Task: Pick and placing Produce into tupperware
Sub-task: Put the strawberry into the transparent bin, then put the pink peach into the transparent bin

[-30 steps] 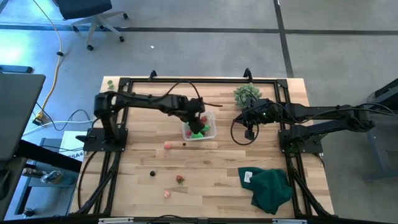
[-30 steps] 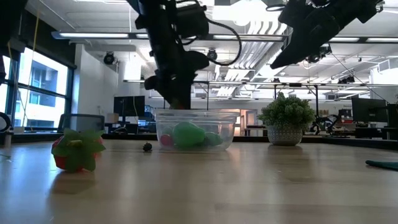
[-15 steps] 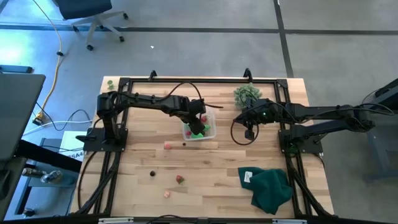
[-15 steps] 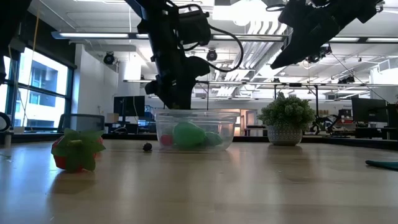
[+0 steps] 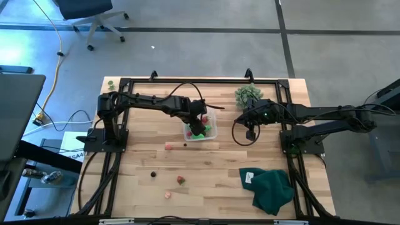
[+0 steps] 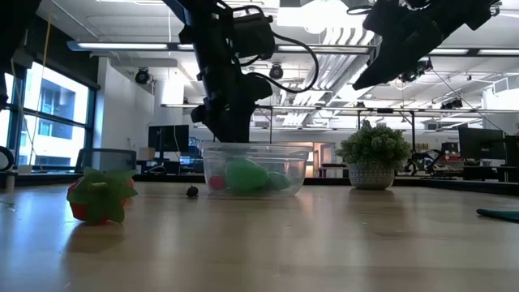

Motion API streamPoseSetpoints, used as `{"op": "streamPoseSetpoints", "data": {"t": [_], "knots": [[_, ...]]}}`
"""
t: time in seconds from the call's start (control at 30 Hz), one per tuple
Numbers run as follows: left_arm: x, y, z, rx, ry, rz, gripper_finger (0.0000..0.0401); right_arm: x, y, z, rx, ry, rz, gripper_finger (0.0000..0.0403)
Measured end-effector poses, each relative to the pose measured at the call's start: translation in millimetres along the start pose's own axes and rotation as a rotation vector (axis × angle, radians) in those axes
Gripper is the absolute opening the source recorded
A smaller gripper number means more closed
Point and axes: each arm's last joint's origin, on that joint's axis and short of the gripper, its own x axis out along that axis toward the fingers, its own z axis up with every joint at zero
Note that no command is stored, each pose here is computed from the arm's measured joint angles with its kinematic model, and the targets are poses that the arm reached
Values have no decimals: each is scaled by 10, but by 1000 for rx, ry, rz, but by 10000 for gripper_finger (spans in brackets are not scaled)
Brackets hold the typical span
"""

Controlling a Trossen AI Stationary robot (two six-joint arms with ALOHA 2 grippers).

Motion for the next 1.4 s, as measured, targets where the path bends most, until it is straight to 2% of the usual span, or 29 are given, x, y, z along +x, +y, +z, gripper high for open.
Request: {"op": "streamPoseSetpoints", "data": {"t": [0.13, 0.27, 0.63, 0.8, 0.93, 1.2, 1.4], "knots": [[0, 0, 0, 6, 0, 0, 211, -1, 1, 0, 0, 0, 1, 2], [0, -2, 5, 22, -5, -2, 222, -1, 0, 0, 0, 0, 0, 2], [-196, 10, -6, 67, -14, -63, 199, -1, 0, 0, 0, 0, 0, 2], [-356, 71, -56, 78, -6, -11, 188, -1, 0, 0, 0, 0, 0, 2], [-575, 151, -147, 86, 21, 40, 178, -1, 0, 0, 0, 0, 0, 2], [-1146, 347, -462, 100, 137, 42, 162, -1, 0, 0, 0, 0, 0, 2], [-1217, 301, -651, 79, 259, 41, 168, -1, 0, 0, 0, 0, 0, 2]]}}
